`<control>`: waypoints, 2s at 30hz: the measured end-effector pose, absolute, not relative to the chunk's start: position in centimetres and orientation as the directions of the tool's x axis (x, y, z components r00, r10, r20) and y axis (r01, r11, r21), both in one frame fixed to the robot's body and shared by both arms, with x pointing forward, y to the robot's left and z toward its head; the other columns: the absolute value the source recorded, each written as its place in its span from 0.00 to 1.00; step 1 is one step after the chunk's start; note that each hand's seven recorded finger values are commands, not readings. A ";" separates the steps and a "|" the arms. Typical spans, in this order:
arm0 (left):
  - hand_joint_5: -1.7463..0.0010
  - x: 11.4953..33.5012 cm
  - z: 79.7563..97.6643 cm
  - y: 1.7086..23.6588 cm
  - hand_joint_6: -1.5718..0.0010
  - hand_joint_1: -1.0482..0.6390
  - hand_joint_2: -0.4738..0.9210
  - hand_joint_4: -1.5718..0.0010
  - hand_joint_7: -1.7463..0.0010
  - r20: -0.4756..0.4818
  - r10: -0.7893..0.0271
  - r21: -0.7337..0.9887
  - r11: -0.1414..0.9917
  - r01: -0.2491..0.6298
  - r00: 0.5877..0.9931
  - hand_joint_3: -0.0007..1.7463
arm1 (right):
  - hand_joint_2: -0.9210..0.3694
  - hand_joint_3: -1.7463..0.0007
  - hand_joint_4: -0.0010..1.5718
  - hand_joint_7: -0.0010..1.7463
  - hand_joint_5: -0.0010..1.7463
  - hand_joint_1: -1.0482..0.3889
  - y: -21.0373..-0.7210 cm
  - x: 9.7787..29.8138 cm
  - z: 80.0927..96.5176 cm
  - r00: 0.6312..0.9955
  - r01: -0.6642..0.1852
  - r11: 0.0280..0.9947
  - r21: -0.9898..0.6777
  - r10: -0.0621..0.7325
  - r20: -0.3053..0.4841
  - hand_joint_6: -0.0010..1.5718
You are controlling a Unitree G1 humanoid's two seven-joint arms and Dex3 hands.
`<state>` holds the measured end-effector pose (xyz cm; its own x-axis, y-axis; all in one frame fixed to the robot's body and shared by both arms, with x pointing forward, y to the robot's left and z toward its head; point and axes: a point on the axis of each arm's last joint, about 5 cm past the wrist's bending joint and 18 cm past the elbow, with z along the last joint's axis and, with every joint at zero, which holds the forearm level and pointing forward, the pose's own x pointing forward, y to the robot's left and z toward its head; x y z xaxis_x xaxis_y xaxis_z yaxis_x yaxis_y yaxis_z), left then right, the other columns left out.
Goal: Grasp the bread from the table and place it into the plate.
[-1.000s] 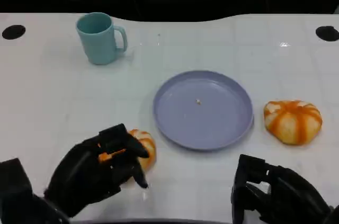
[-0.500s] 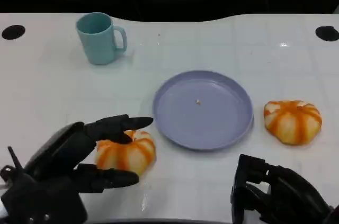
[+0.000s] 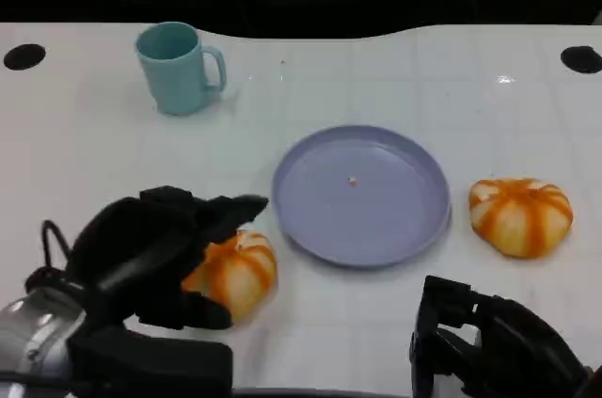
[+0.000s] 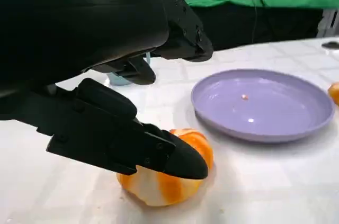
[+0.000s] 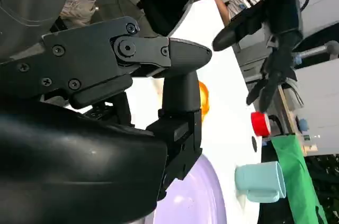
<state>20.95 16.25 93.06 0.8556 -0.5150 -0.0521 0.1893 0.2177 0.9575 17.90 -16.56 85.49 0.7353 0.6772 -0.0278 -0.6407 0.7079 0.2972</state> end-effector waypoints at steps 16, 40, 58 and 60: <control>0.87 23.8 89.1 13.5 0.78 0.22 0.97 0.76 0.99 -0.295 -0.421 0.934 0.063 0.352 0.858 0.00 | 0.00 0.77 0.39 0.95 1.00 0.39 -16.6 17.7 85.5 0.738 -0.636 0.713 0.297 0.673 -0.035 0.29; 0.01 24.6 86.6 13.3 0.49 0.39 1.00 0.52 0.43 -0.039 -0.455 0.984 0.136 0.113 0.889 0.28 | 0.01 0.78 0.38 0.94 1.00 0.39 -16.6 17.4 85.6 0.739 -0.630 0.713 0.308 0.673 -0.045 0.29; 0.00 24.3 88.3 13.0 0.62 0.45 0.90 0.48 0.08 0.332 -0.371 0.924 0.315 -0.219 0.867 0.25 | 0.00 0.77 0.39 0.95 1.00 0.39 -16.6 17.4 85.6 0.740 -0.629 0.714 0.307 0.671 -0.043 0.29; 0.00 24.3 88.4 12.8 0.61 0.45 0.84 0.47 0.07 0.350 -0.368 0.915 0.331 -0.230 0.861 0.34 | 0.00 0.77 0.38 0.95 1.00 0.39 -16.6 17.4 85.6 0.740 -0.630 0.714 0.306 0.671 -0.044 0.28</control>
<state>24.27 12.81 88.36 0.8614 -0.3683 0.3497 -0.2299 0.3312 0.9151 17.36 -16.59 85.62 0.7400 0.6712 -0.0439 -0.6297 0.7142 0.3057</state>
